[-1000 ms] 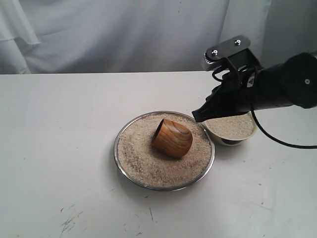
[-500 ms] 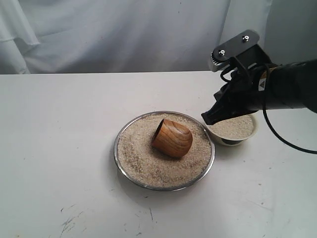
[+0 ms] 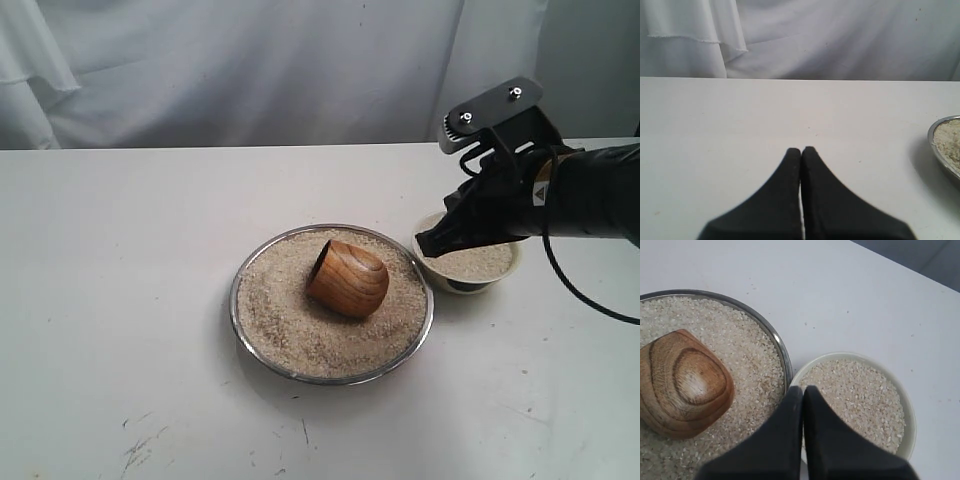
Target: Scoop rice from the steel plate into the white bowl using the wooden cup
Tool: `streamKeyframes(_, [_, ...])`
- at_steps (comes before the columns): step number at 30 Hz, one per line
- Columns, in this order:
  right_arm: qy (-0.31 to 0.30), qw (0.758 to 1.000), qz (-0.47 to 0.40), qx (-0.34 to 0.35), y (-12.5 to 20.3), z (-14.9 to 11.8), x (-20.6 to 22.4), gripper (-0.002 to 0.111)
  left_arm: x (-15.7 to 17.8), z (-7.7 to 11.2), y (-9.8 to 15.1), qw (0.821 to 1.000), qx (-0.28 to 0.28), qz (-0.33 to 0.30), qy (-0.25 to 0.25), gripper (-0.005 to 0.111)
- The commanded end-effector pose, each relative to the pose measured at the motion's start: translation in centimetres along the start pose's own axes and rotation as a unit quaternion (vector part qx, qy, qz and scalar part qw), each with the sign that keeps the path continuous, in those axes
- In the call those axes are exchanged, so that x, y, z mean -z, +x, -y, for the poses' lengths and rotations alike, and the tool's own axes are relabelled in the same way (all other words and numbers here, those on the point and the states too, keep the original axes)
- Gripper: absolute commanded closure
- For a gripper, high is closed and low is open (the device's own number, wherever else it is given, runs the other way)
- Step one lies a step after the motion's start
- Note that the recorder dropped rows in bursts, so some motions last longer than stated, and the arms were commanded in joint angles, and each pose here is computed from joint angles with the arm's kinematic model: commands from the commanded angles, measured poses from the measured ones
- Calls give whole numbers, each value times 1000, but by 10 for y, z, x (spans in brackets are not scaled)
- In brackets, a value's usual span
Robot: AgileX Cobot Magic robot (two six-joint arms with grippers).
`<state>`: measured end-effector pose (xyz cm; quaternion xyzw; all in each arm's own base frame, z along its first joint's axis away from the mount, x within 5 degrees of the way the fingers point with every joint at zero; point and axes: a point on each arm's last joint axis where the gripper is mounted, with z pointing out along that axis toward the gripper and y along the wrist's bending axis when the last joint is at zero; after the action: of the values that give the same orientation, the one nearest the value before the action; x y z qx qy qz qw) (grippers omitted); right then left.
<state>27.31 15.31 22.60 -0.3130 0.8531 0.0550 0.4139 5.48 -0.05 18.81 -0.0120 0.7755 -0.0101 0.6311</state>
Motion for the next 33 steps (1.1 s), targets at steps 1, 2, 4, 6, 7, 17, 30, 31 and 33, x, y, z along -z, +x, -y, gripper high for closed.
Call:
streamKeyframes(1, [0, 1000, 10, -5, 0, 0, 1, 108, 0, 0, 1, 1000, 2, 3, 1, 107])
streamKeyframes(2, [0, 1000, 9, -5, 0, 0, 1, 107, 0, 0, 1, 1000, 2, 3, 1, 107])
streamKeyframes(4, [0, 1000, 4, -5, 1, 0, 1, 102, 0, 0, 1, 1000, 2, 3, 1, 107])
streamKeyframes(6, [0, 1000, -7, -5, 3, 0, 1, 93, 0, 0, 1, 1000, 2, 3, 1, 107])
streamKeyframes(7, [0, 1000, -9, -8, 3, 0, 1, 87, 0, 0, 1, 1000, 2, 3, 1, 107])
streamKeyframes(17, [-9, 997, -9, -75, 3, -2, 1, 18, 0, 0, 1, 1000, 2, 3, 1, 107])
streamKeyframes(30, [-11, 1000, -13, -17, -13, 3, 6, 28, 0, 0, 1, 1000, 2, 3, 1, 107])
streamKeyframes(31, [-7, 1000, -9, 6, -22, 7, 8, 28, 0, 0, 1, 1000, 2, 3, 1, 107])
streamKeyframes(33, [5, 999, 3, 32, -34, 18, 11, 28, 0, 0, 1, 1000, 2, 3, 1, 107])
